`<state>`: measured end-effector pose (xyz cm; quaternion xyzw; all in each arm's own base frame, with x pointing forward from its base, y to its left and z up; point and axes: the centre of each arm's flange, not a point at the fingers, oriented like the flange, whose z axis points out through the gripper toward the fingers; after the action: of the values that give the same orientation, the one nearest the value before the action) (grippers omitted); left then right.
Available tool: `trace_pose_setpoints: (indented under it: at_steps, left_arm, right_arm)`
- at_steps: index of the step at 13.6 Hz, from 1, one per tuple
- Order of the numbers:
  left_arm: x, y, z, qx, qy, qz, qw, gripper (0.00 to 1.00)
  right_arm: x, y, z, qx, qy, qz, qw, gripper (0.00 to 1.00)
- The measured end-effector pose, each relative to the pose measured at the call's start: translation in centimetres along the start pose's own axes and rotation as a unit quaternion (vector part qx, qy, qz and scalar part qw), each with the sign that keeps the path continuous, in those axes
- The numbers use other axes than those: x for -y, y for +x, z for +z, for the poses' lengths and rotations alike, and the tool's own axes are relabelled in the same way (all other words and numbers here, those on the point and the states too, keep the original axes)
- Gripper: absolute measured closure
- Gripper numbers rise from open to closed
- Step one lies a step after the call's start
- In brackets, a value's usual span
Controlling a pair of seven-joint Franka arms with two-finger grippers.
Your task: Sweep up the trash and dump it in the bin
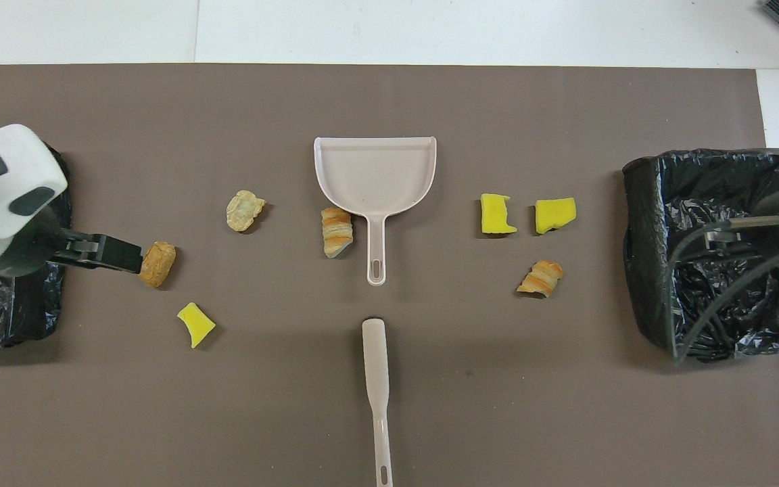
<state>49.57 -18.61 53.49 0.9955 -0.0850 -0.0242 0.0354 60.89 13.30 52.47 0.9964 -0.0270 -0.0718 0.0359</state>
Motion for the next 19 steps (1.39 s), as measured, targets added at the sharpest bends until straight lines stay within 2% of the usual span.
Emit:
trace_pose_setpoints:
  at_steps: [3, 7, 11, 14, 19]
  left_arm:
    - [-4.1, -2.1, 2.9, -0.012, 0.001, 0.026, 1.0, 0.0]
    - [-12.2, -6.4, 9.7, -0.021, -0.001, 0.035, 0.999, 0.0]
    - [-18.5, -12.9, 17.0, -0.032, -0.006, 0.037, 0.999, 0.0]
    - [-21.4, -16.9, 19.9, -0.038, -0.012, 0.048, 0.998, 0.0]
    - [-24.2, -20.4, 21.7, -0.028, -0.008, 0.047, 0.998, 0.0]
  right_arm:
    - [6.7, 3.1, 4.7, -0.013, 0.002, 0.029, 0.999, 0.0]
    - [15.2, 2.6, 10.1, 0.013, 0.003, 0.019, 1.0, 0.0]
    - [21.0, 2.7, 12.9, 0.017, 0.035, 0.026, 0.999, 0.0]
    - [24.9, 1.9, 14.1, 0.004, 0.059, 0.021, 0.998, 0.0]
    - [28.5, 0.4, 15.9, -0.004, 0.063, -0.004, 0.998, 0.0]
